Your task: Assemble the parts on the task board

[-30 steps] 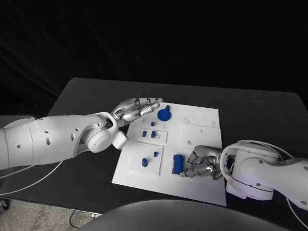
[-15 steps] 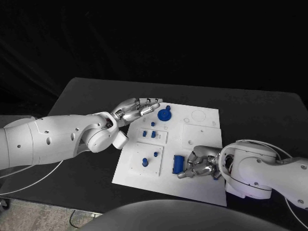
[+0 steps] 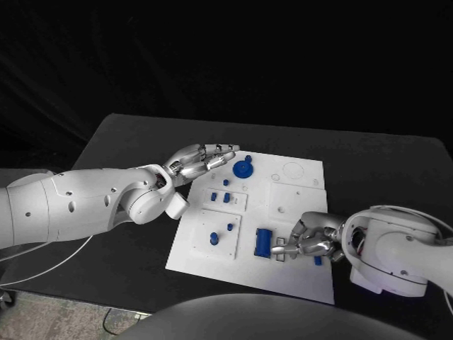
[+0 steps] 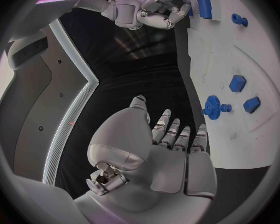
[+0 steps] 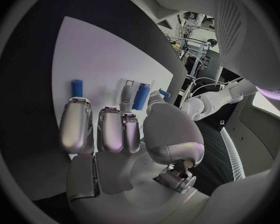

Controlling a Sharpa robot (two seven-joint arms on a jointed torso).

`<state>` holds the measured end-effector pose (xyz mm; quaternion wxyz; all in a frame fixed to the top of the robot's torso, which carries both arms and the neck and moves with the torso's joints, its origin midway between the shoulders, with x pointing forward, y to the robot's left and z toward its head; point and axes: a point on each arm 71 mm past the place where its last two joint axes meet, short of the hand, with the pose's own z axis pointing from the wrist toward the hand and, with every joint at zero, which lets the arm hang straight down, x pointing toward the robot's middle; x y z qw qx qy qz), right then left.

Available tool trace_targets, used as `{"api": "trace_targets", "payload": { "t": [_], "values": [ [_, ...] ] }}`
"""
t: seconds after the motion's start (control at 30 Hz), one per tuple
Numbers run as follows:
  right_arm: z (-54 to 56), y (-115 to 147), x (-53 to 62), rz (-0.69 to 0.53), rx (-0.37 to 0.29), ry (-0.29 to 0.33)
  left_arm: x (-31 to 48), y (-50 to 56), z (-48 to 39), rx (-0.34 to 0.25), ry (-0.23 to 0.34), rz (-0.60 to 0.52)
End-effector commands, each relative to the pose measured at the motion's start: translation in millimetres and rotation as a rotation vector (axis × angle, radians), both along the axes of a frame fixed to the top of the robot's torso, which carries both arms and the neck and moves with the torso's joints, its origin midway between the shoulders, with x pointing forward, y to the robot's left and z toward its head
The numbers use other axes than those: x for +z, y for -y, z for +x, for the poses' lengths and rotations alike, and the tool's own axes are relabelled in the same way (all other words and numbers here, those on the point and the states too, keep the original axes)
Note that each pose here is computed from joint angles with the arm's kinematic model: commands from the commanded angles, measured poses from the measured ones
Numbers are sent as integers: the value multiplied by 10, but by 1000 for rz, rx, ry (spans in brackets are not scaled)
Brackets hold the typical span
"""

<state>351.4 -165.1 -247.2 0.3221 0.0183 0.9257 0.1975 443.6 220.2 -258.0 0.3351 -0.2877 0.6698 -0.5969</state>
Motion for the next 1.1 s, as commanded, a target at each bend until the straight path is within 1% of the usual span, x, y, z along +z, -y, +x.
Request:
{"api": "trace_targets", "payload": {
  "t": [0.03, 0.1, 0.13, 0.17, 0.3, 0.37, 0.5, 0.57, 0.63, 0.73, 0.77, 0.8, 0.9, 1.1],
  "values": [
    [73, 118, 181, 34, -41, 23, 2, 11, -12, -15, -2, -14],
    [109, 203, 273, 25, -54, 27, 2, 10, -11, -15, -2, -14],
    [128, 258, 321, 9, -50, 27, 0, 12, -10, -15, -3, -13],
    [138, 293, 346, -6, -43, 27, -1, 14, -8, -15, -3, -13],
    [190, 435, 405, -97, -1, 59, -20, 25, -10, -16, -4, -14],
    [219, 507, 413, -165, 31, 91, -42, 28, -21, -10, 2, -18],
    [252, 599, 406, -263, 71, 162, -85, 21, -47, 13, 29, -28],
    [257, 634, 392, -291, 78, 178, -100, 13, -56, 24, 43, -32],
    [255, 657, 372, -300, 77, 172, -107, 3, -62, 33, 56, -34],
    [236, 674, 332, -293, 69, 141, -102, -10, -70, 40, 88, -26],
    [226, 675, 317, -289, 65, 130, -97, -13, -74, 39, 106, -18],
    [217, 673, 303, -284, 62, 122, -87, -14, -80, 38, 136, -6],
    [194, 658, 263, -271, 54, 109, -72, -11, -90, 36, 178, 11],
    [164, 626, 208, -253, 45, 103, -64, -1, -101, 27, 202, 22]
  ]
}}
